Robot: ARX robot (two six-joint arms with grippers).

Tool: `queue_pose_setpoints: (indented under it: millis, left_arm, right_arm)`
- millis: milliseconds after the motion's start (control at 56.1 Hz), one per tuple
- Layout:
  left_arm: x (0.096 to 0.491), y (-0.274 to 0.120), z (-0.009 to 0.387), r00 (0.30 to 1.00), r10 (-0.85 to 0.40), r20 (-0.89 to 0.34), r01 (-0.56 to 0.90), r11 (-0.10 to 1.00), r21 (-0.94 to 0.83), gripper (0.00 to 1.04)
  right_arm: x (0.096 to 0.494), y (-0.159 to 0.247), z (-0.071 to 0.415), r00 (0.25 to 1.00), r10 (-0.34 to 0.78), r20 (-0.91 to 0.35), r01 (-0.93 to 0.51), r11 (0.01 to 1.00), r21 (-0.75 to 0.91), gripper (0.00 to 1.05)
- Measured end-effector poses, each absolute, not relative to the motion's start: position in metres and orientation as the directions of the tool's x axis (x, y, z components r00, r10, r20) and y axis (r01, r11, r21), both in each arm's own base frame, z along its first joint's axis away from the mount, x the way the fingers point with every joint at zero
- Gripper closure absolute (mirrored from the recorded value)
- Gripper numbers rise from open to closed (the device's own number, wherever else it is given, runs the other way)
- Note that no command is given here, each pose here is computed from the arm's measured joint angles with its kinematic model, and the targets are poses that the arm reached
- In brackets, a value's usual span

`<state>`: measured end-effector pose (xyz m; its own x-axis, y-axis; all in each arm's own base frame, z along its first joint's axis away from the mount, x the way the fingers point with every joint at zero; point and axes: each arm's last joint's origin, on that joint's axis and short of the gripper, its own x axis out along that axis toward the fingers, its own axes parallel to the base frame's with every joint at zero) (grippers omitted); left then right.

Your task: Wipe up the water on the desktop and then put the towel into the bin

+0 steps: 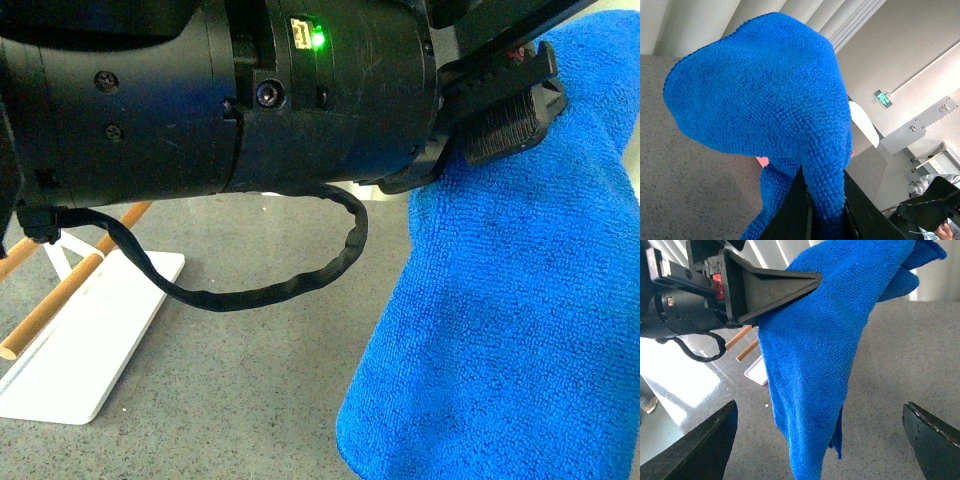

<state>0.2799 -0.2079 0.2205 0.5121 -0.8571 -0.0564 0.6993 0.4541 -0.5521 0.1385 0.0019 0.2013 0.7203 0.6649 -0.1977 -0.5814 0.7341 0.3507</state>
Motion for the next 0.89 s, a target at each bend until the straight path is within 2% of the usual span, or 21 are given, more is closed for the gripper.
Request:
queue_pose_setpoints:
  millis: [214,446,891]
  left_arm:
    - [0.28,-0.208,0.221,0.513,-0.857,-0.056,0.698,0.454,-0.554,0.99]
    - [0.28,-0.208,0.221,0.513,-0.857,-0.049,0.7,0.451,-0.554,0.99]
    - [0.279,-0.205,0.218,0.51,-0.859,-0.042,0.697,0.441,-0.565,0.99]
  right_arm:
    - [0.159,0.012,0.193,0.681,0.704,-0.199,-0.639,0.705,0.307,0.07]
    - [0.178,0.031,0.174,0.628,0.736,-0.253,-0.684,0.677,0.272,0.07]
    - [0.204,0.06,0.161,0.551,0.805,-0.22,-0.769,0.593,0.24,0.07]
